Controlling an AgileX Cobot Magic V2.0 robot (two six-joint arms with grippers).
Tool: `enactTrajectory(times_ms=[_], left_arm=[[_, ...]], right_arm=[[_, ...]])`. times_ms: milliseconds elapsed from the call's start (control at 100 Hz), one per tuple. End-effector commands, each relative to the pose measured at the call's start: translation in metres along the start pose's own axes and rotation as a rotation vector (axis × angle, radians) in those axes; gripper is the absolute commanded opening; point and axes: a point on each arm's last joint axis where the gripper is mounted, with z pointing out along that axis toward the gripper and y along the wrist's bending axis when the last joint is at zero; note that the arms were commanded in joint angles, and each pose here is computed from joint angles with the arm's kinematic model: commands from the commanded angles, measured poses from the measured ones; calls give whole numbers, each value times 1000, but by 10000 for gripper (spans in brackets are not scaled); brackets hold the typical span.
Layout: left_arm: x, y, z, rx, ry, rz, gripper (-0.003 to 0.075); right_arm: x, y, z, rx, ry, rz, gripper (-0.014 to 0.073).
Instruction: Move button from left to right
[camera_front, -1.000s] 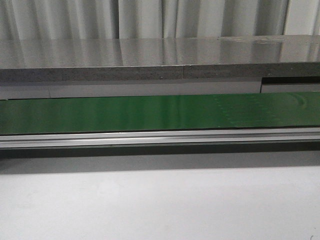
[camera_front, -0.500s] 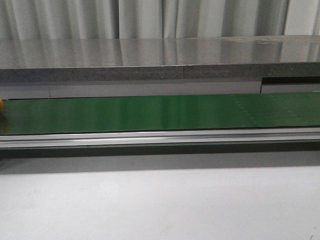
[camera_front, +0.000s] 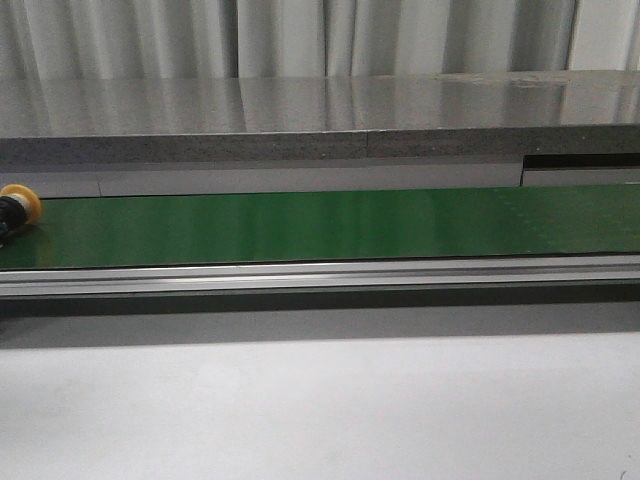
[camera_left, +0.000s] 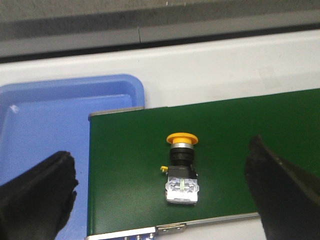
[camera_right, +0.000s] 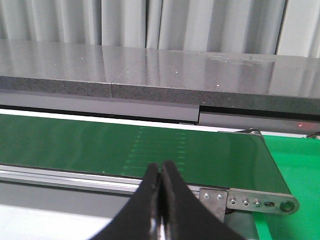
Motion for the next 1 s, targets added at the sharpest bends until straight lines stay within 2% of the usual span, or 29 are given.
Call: enactTrajectory(times_ms=[0,200,440,620,760,880,990], left_arm=[[3,-8,-31,-22,-235,2,659],[56,-20,-63,-27,-429,23,659],[113,-23,-72,-30,-469,24,659],[120,-22,-76,-50,-546,21,659],[119,-22,-77,-53,-555,20,643],[119,-22,-77,-53,-555,20,541],[119,-22,-77,-53,-555,20,365]], right_arm=[[-15,-1,-2,11,-115,-6,-109],[-15,-1,-2,11,-115,-6,-109],[-15,-1,-2,11,-115,-6,-109],[-15,-1,-2,11,-115,-6,-109],[-15,-1,-2,11,-115,-6,-109],[-15,-1,-2,11,-115,-6,-109],[-15,-1,-2,11,-115,-6,-109]])
